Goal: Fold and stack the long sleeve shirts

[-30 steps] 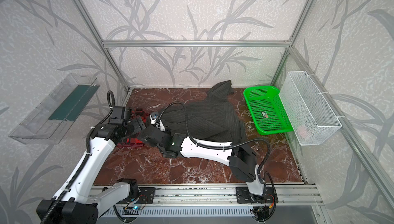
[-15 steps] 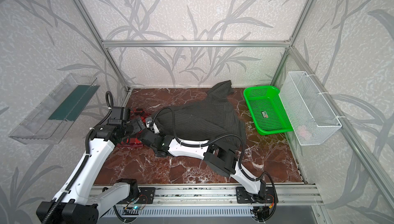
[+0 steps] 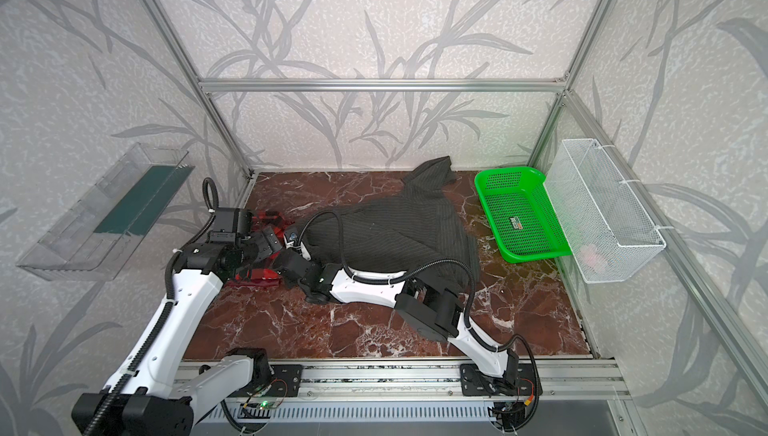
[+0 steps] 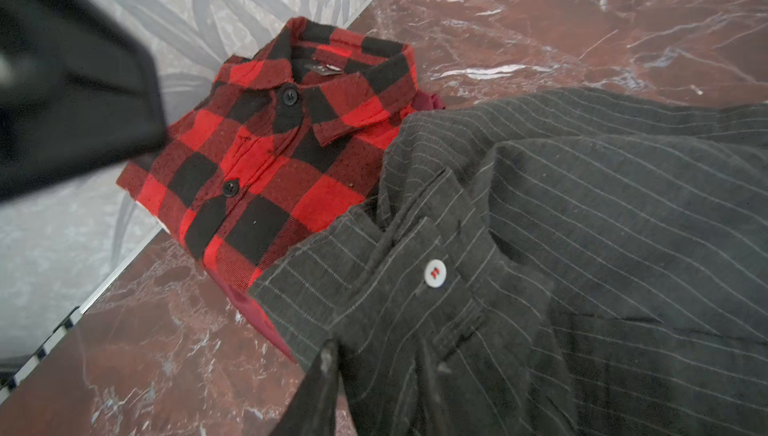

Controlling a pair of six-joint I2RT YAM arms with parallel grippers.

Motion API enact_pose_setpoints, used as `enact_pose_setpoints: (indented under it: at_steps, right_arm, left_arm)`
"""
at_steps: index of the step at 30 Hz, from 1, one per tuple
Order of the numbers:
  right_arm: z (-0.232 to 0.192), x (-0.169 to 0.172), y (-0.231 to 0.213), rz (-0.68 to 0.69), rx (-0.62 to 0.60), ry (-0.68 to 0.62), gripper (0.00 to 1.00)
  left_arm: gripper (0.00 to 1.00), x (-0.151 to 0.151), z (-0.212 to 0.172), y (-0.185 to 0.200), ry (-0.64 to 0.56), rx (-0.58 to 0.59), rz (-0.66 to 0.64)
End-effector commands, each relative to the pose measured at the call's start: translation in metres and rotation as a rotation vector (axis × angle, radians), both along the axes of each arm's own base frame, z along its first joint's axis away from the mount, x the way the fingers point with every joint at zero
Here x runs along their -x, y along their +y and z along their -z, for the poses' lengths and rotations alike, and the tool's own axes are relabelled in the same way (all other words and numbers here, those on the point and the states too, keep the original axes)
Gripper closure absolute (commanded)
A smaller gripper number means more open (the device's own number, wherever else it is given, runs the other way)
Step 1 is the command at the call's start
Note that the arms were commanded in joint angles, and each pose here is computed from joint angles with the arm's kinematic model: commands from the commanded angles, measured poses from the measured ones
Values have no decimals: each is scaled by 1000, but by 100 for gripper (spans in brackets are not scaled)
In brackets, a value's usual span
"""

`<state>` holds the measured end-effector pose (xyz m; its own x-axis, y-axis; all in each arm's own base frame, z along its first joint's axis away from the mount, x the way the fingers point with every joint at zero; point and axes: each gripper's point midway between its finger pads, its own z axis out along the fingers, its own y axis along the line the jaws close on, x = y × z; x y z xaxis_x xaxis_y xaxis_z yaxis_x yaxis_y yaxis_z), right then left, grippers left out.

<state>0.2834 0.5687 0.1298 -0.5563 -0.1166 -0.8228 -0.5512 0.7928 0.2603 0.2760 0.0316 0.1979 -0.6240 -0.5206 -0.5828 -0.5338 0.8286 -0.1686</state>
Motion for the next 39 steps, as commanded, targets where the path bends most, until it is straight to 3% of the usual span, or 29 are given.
enact_pose_setpoints:
  at_steps: [1, 10, 15, 20, 27, 35, 39]
  right_arm:
    - [-60, 13, 12, -79, -146, 18, 63]
    - [-102, 25, -9, -144, -129, 26, 45]
    - [-102, -18, -101, 35, -81, 65, 46]
    - [-64, -63, -228, 292, -63, 197, 49]
    - [15, -66, -357, 584, -57, 382, 49]
    - [88, -31, -407, 753, -21, 575, 50]
    - [103, -25, -429, 818, 13, 612, 50]
  left_arm:
    - [1, 4, 2, 3, 3, 5, -18]
    - [1, 4, 4, 4, 11, 3, -21]
    - [1, 4, 6, 1, 19, 9, -7]
    - [1, -2, 9, -11, 9, 42, 65]
    - [1, -6, 14, -18, 21, 71, 86]
    - [1, -7, 21, -28, 39, 122, 97]
    - [1, -8, 27, -36, 58, 146, 117]
